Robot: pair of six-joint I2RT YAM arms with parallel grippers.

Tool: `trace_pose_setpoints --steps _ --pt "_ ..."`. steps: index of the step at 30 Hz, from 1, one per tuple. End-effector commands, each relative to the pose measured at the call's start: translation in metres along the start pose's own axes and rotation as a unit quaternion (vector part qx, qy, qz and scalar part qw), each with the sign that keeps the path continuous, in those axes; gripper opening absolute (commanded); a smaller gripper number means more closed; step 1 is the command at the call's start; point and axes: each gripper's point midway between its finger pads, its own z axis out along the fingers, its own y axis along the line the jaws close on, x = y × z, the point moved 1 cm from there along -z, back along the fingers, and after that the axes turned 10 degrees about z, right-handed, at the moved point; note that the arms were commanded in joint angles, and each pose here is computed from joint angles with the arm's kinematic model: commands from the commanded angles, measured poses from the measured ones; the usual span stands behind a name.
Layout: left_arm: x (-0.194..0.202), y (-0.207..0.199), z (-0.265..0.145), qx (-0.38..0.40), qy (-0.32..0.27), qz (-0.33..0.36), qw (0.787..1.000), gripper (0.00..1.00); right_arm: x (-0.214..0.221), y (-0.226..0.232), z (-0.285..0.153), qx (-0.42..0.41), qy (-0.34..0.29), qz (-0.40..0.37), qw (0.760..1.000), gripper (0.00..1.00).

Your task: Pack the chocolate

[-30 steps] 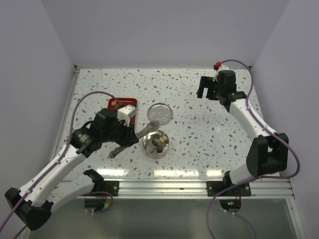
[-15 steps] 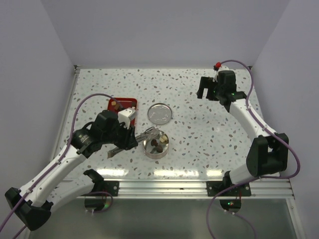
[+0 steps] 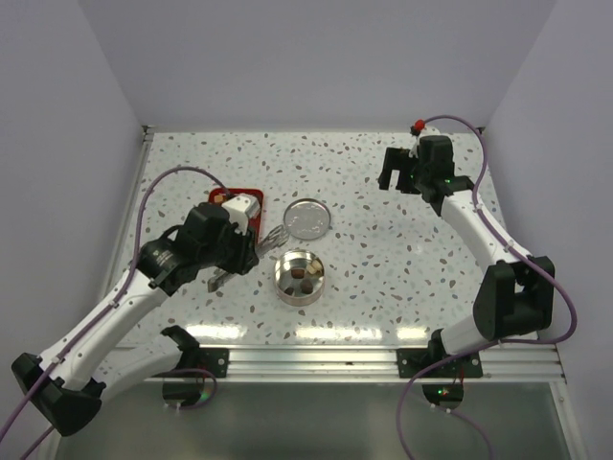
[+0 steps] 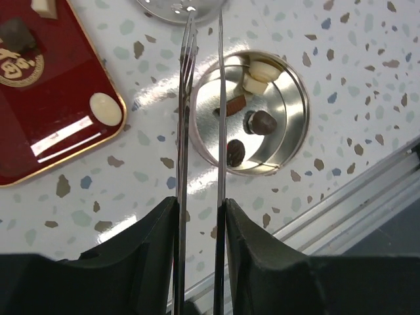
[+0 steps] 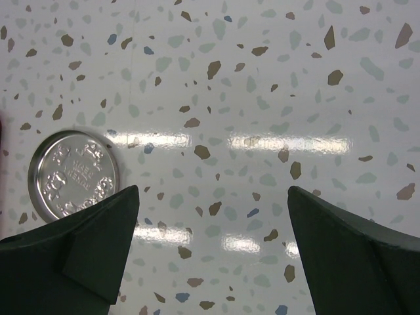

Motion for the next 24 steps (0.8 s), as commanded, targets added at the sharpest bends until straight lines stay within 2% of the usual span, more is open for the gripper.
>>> trace_pose_setpoints --steps 1,8,14,24 --pt "-0.040 0.019 -0.009 -0.069 -0.054 -0.011 0.996 0.39 -0.015 0.005 -0.005 -0.009 -0.022 0.001 1.000 0.99" --pt "-0.060 0.059 -0.002 -0.199 -0.052 -0.052 0.977 0.40 -0.013 0.004 -0.005 -0.007 -0.020 -0.004 1.000 0.99" --pt "-0.048 0.086 0.005 -0.272 -0.027 -0.072 0.959 0.41 -0.009 0.003 -0.003 -0.009 -0.013 -0.011 1.000 0.99" --pt "-0.018 0.105 0.035 -0.293 0.018 -0.085 0.952 0.43 -0.006 0.003 -0.001 -0.013 -0.006 -0.017 1.000 0.99"
